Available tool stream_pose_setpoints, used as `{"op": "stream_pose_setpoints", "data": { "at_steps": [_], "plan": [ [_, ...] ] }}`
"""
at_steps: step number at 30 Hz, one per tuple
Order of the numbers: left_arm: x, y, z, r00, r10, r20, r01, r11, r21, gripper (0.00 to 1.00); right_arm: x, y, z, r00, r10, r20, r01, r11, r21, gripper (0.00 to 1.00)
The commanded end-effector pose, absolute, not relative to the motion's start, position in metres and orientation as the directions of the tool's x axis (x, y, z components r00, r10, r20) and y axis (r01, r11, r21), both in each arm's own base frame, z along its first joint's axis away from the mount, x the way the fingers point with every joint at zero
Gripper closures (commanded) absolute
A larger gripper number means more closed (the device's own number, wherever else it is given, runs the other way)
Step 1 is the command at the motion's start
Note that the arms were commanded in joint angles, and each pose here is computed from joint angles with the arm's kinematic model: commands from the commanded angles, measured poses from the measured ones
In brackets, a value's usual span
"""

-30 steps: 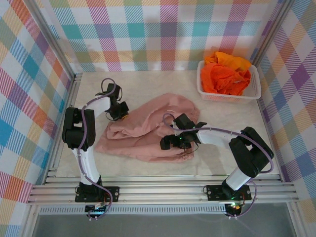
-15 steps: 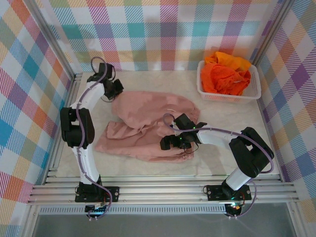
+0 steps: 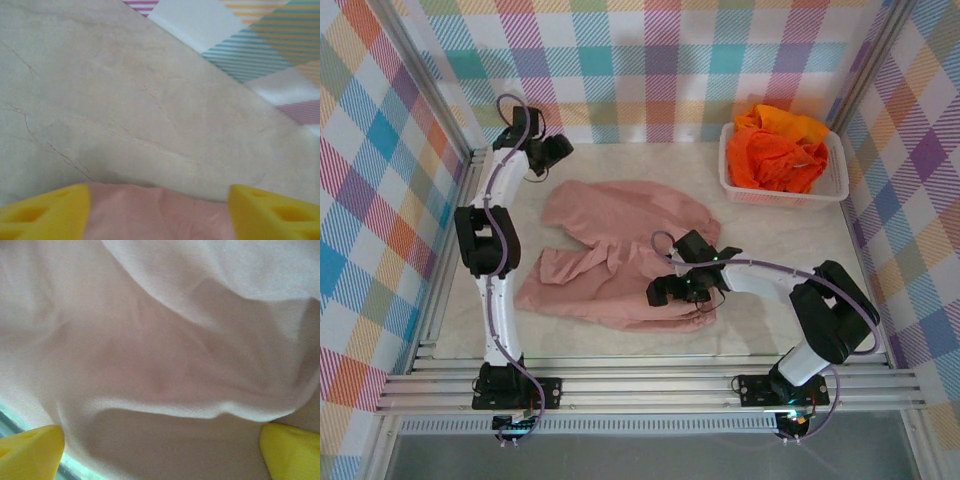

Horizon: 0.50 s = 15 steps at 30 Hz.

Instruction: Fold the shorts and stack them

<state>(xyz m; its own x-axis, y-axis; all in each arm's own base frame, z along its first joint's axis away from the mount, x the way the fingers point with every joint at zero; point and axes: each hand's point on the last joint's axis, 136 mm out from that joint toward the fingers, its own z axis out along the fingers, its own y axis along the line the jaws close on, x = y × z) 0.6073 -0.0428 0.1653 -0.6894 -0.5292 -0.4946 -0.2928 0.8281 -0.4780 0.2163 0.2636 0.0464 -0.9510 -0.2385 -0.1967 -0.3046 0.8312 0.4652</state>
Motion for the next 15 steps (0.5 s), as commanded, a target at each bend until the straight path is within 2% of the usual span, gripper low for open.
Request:
{"op": "stream_pose_setpoints", "data": {
  "at_steps": [1, 2, 6, 11, 15],
  "plan": [
    [0.575, -0.042, 0.262, -0.621, -0.51, -0.596, -0.195, 0.836, -0.513, 0.1, 0.225, 0.276, 0.08, -0.932, -0.256, -0.257, -0.356, 0.788, 0.502, 0.0],
    [0.562, -0.041, 0.267, -0.623, -0.513, -0.59, -0.203, 0.835, -0.512, 0.07, 0.229, 0.28, 0.086, -0.927, -0.254, -0.274, -0.364, 0.782, 0.506, 0.01],
    [0.493, -0.041, 0.26, -0.631, -0.563, -0.533, -0.255, 0.8, -0.543, 0.03, 0.249, 0.294, 0.106, -0.908, -0.259, -0.33, -0.401, 0.764, 0.505, 0.0],
    [0.409, -0.037, 0.209, -0.641, -0.647, -0.413, -0.395, 0.739, -0.546, 0.01, 0.277, 0.305, 0.125, -0.893, -0.229, -0.388, -0.414, 0.757, 0.505, 0.0],
    [0.348, -0.034, 0.153, -0.619, -0.732, -0.284, -0.559, 0.665, -0.495, 0.05, 0.304, 0.304, 0.128, -0.9, -0.178, -0.399, -0.383, 0.761, 0.524, 0.01]
  ]
}}
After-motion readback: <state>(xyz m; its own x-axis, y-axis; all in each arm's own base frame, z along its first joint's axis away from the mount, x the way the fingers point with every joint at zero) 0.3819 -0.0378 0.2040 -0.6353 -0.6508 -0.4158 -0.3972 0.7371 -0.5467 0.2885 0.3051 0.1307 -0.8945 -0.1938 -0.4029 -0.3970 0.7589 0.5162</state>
